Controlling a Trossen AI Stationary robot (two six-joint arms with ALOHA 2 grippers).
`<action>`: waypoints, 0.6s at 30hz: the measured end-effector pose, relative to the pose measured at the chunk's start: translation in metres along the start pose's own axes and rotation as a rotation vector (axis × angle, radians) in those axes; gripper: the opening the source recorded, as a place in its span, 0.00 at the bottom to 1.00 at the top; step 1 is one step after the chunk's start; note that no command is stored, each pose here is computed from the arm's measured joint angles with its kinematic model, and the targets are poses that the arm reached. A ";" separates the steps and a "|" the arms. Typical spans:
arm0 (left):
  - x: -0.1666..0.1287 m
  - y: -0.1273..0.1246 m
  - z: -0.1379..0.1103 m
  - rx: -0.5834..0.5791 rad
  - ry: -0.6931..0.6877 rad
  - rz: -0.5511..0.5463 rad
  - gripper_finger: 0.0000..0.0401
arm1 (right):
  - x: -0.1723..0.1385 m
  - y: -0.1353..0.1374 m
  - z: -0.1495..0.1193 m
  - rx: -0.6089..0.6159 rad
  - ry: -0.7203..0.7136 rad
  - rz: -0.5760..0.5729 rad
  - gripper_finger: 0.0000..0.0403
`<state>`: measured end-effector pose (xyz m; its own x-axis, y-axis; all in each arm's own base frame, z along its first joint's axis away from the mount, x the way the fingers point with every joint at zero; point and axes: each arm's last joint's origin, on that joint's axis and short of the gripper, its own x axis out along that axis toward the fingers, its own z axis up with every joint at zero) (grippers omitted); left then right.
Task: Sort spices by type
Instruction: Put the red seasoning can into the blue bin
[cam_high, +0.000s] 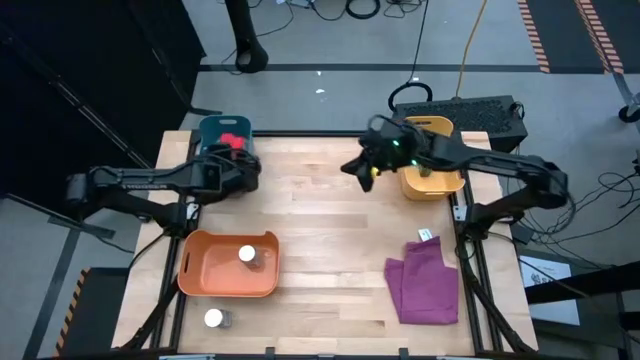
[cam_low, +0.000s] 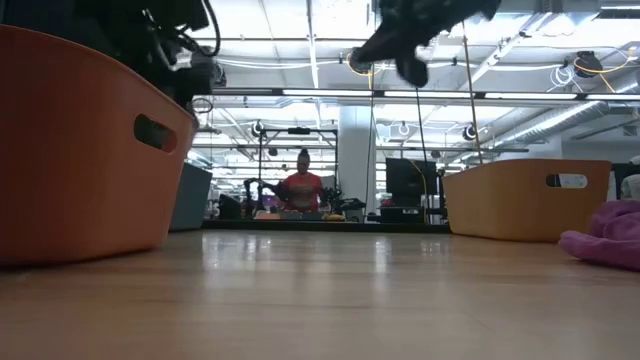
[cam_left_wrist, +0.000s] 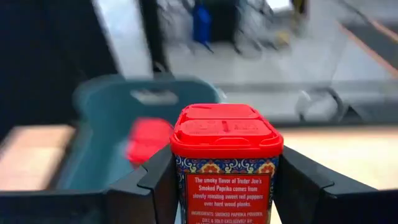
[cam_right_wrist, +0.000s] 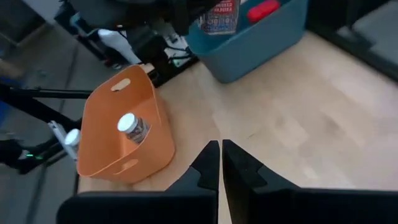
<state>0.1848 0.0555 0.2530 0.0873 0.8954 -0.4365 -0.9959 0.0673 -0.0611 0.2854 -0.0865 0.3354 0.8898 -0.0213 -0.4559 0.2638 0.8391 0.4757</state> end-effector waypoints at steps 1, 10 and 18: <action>-0.001 -0.002 0.002 0.005 0.042 -0.051 0.50 | 0.005 -0.006 0.002 0.017 0.004 0.020 0.00; -0.030 -0.035 0.055 0.218 -0.128 -0.873 0.50 | 0.008 -0.033 0.025 -0.121 -0.114 0.115 0.00; -0.038 -0.039 0.080 0.167 -0.345 -1.096 0.50 | 0.005 -0.010 0.038 -0.251 -0.252 0.331 0.14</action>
<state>0.2184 0.0541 0.3437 0.9188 0.3920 0.0464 -0.3841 0.9149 -0.1240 0.3015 -0.1152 0.3569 0.9813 0.1644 -0.0997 -0.1193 0.9275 0.3543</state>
